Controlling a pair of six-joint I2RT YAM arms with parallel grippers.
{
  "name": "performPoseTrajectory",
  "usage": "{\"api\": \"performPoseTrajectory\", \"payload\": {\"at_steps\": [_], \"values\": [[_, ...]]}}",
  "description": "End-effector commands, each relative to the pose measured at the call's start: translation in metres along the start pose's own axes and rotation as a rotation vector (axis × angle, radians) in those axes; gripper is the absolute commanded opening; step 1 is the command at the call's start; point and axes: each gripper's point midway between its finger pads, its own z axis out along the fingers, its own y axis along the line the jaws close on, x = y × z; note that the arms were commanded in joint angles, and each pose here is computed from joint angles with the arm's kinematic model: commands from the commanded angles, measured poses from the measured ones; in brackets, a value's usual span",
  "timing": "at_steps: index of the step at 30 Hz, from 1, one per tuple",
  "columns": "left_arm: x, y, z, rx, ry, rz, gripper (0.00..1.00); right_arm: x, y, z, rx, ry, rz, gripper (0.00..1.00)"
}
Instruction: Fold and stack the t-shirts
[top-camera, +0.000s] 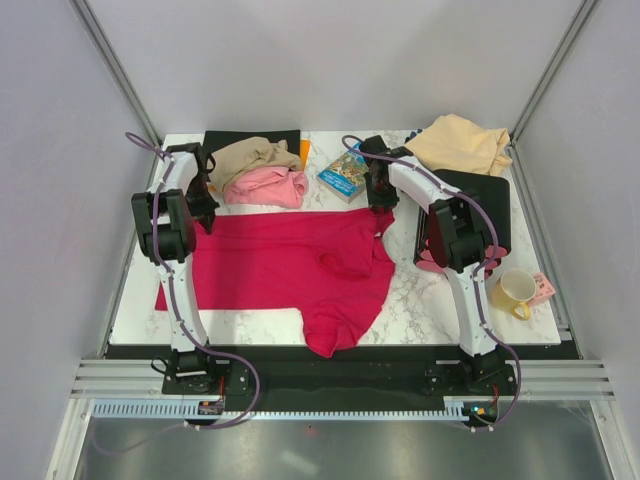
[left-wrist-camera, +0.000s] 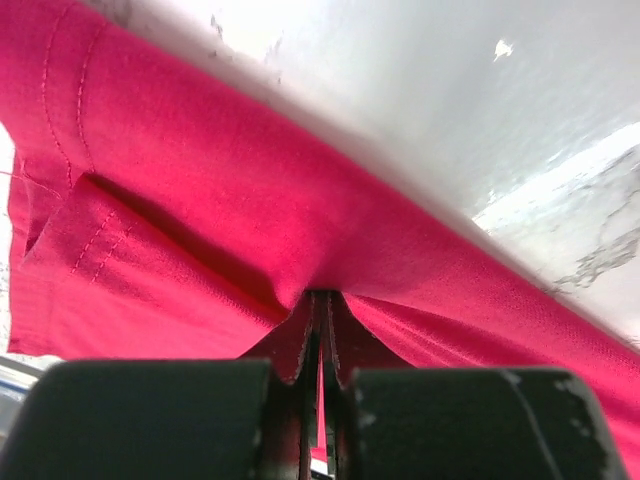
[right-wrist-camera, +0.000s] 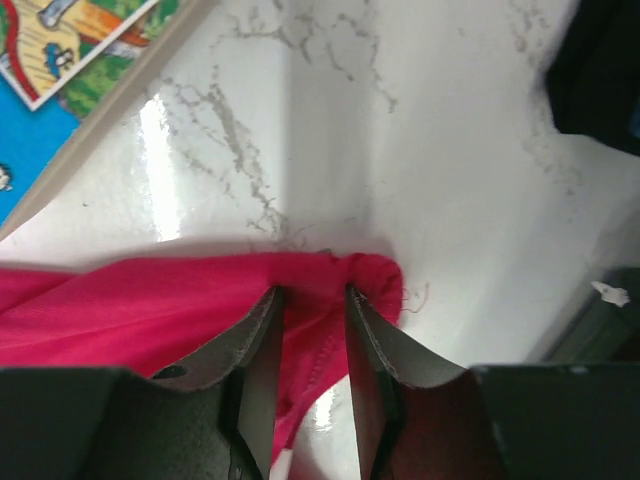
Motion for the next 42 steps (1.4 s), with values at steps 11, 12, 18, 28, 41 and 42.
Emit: {"api": "performPoseTrajectory", "payload": {"at_steps": [11, 12, 18, 28, 41, 42], "values": [[-0.012, -0.003, 0.011, 0.049, -0.043, 0.039, 0.13, -0.021, -0.017, -0.018, 0.02, -0.064, 0.021, 0.38], [-0.011, -0.005, 0.013, 0.054, -0.036, 0.044, 0.13, -0.021, -0.016, -0.017, 0.017, -0.062, 0.021, 0.38], [-0.008, -0.005, 0.022, 0.051, -0.013, 0.054, 0.16, -0.014, -0.017, -0.006, 0.029, -0.038, 0.01, 0.38], [-0.03, -0.028, -0.009, 0.18, -0.09, 0.055, 0.19, -0.019, -0.022, -0.014, 0.052, -0.053, 0.021, 0.37], [-0.008, -0.049, -0.139, 0.387, -0.312, -0.099, 0.31, -0.086, -0.018, -0.149, -0.106, -0.353, 0.098, 0.41], [-0.004, -0.048, -0.14, 0.383, -0.303, -0.09, 0.31, -0.08, -0.018, -0.156, -0.121, -0.345, 0.094, 0.41]]}}
